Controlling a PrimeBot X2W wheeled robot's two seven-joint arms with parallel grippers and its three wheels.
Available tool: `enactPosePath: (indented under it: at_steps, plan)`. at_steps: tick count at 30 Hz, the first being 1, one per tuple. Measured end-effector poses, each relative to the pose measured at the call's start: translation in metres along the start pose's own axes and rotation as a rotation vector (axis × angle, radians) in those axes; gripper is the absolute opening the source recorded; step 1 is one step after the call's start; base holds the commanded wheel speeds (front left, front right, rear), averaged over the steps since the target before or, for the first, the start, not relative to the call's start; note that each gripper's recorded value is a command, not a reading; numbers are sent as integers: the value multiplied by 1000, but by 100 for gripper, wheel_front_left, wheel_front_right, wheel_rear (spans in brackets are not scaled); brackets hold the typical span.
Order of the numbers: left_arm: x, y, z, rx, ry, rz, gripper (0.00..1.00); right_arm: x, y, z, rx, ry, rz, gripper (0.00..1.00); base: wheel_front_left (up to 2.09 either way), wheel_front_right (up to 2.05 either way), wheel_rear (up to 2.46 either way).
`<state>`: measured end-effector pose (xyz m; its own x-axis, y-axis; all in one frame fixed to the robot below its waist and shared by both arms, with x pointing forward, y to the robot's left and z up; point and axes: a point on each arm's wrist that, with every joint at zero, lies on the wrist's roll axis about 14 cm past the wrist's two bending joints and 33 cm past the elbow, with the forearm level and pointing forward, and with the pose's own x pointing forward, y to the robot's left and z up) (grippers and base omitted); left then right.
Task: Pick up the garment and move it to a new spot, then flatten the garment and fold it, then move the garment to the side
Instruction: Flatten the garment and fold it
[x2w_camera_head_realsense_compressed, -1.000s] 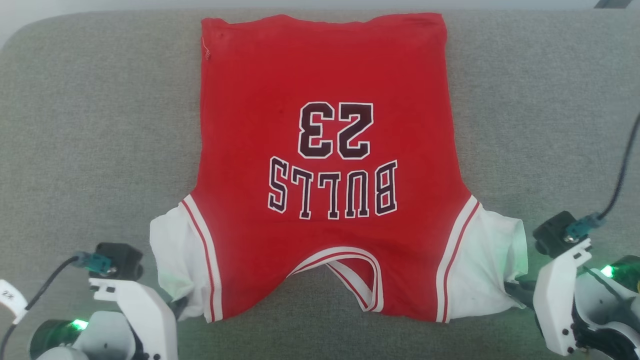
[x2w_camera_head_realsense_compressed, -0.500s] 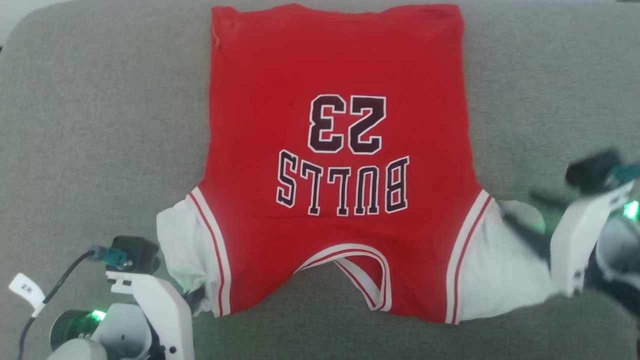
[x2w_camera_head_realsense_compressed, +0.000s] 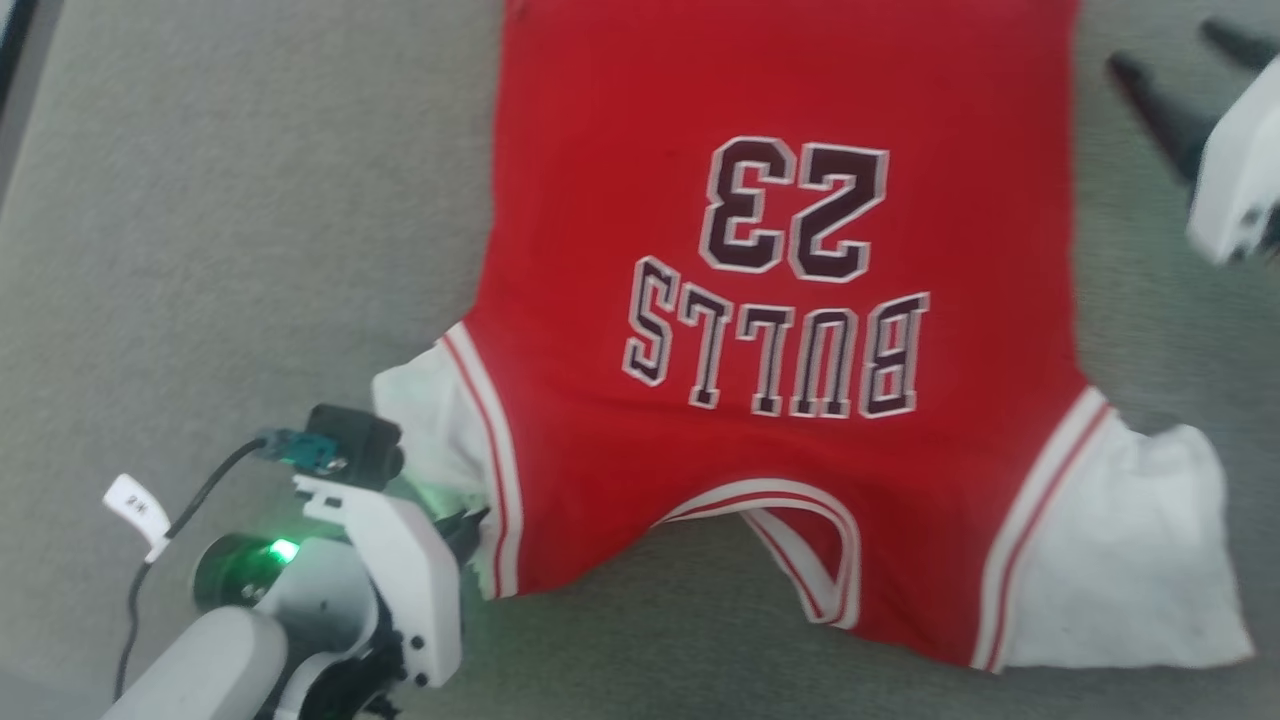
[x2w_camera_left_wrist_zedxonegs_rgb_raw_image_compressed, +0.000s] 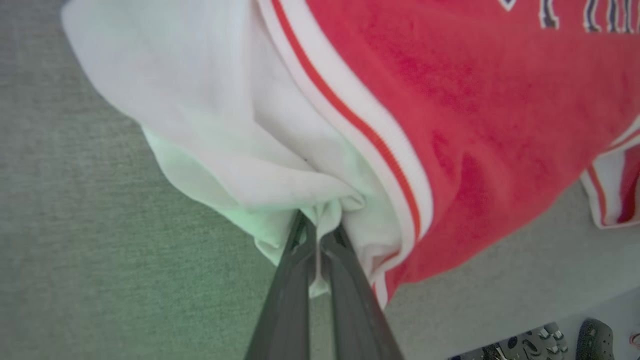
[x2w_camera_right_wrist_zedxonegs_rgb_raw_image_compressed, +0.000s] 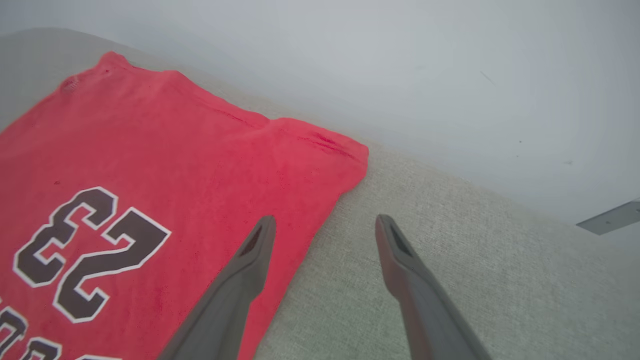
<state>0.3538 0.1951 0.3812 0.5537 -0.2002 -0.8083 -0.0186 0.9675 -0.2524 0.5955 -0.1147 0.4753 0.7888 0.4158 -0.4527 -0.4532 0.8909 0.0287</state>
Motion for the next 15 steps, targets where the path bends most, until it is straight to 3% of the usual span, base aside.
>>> enactPosePath:
  at_steps: [10, 15]
  plan:
    - [14, 8, -6, -42, 9, 1, 0, 81, -18, -31, 66, 273, -28, 100, 0, 0, 0]
    - [21, 13, -10, -63, 15, 5, 0, 111, -8, -55, 178, 404, -2, 100, 0, 0, 0]
